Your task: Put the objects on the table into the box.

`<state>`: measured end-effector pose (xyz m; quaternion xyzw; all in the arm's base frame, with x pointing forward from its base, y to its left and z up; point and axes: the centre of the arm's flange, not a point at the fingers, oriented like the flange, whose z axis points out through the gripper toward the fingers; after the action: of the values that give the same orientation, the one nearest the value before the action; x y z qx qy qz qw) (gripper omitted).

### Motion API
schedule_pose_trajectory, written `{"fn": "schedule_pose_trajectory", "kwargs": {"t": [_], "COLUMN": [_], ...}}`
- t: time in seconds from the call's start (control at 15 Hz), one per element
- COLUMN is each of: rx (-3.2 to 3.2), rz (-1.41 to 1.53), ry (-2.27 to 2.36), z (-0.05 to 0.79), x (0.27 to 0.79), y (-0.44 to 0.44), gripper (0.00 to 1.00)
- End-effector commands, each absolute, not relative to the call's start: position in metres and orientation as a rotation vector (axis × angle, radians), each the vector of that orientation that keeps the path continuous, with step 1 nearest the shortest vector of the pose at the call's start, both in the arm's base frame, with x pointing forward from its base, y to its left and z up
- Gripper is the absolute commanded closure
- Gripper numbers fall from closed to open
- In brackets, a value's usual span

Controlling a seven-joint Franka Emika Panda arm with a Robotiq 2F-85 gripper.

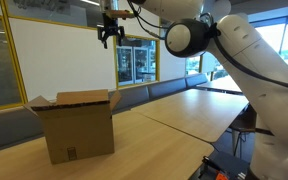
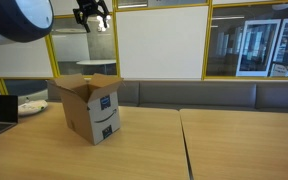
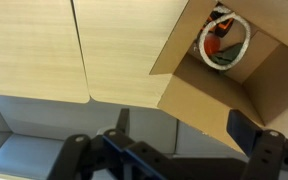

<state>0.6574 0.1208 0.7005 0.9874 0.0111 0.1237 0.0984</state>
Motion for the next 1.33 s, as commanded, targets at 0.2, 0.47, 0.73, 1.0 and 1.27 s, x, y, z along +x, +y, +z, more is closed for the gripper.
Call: {"fn": "schedule_pose_trajectory", "kwargs": {"t": [0.2, 0.47, 0.73, 1.0, 1.27], "rx": [2.979, 3.067, 3.103, 3.075, 3.08], "rz": [0.17, -0.067, -0.09, -0.137, -0.142], "ry": [0.001, 0.058, 0.112, 0.07, 0.06], "z": [0.636, 0.602, 0.584, 0.617, 0.616], "x": [0.613, 0.617, 0.611, 0.676, 0.677], "y": [0.068, 0.047, 0.032, 0.03, 0.025], "gripper": [0.0, 0.0, 0.0, 0.0, 0.0]}}
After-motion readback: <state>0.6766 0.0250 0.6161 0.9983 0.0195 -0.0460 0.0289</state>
